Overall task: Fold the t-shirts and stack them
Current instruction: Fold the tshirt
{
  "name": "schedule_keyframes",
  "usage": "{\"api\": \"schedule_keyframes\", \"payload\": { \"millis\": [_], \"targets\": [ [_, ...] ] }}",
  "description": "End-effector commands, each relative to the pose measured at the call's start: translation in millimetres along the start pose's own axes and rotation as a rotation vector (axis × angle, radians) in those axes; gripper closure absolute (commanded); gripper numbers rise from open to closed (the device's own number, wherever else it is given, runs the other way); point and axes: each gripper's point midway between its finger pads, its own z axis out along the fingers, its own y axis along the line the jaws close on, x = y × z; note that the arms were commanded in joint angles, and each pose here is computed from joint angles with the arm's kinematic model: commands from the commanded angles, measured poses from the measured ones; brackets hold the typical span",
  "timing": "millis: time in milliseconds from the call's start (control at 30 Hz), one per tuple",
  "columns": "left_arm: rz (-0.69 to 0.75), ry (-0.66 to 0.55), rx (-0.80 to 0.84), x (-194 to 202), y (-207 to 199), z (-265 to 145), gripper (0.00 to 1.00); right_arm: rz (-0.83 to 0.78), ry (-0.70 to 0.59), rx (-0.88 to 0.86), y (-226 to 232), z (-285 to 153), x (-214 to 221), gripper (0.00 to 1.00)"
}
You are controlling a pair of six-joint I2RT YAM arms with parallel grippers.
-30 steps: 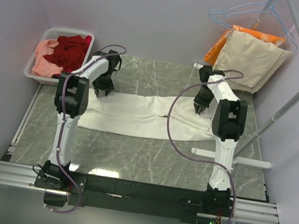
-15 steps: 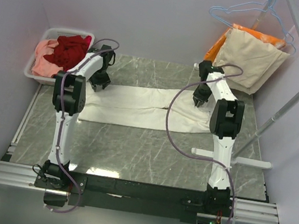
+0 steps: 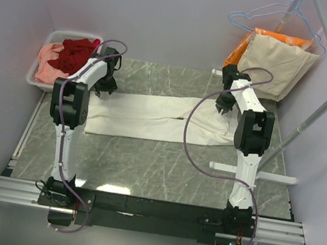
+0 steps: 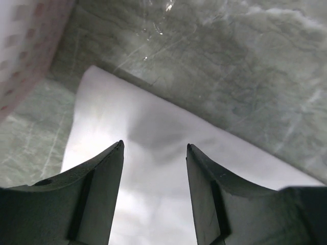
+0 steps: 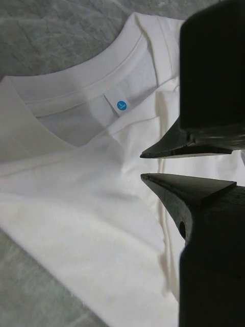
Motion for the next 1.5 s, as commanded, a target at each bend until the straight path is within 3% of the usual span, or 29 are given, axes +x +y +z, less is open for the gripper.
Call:
{"api": "schedule_keyframes", "payload": {
  "millis": [0,367,533,833,1067,1467],
  "targets": [
    [-0.027,-0.145,0.133,-40,-8,-52,0.42,-0.024,-0.156,-0.12,21,-54,-31,0.73],
    [-0.013,-0.119,0.163,-35,-11,-63,0.4,-0.177,-0.124,-0.265,91,-62,-13,0.61],
    [-0.014,-0.097,0.161,-27,-11,-59,0.42,-0.18,-0.138,-0.31,109,-57,-14,0.47],
    [-0.002,-0.077,0.134,-21,-6,-56,0.43,-0.193,-0.053,-0.286,119,-28,11,0.52],
    [0.006,-0.072,0.124,-21,-6,-53,0.43,-0.212,-0.035,-0.304,130,-31,23,0.56],
    [0.007,-0.065,0.109,-15,-3,-47,0.43,-0.246,0.051,-0.212,113,-18,60,0.65]
  ]
}}
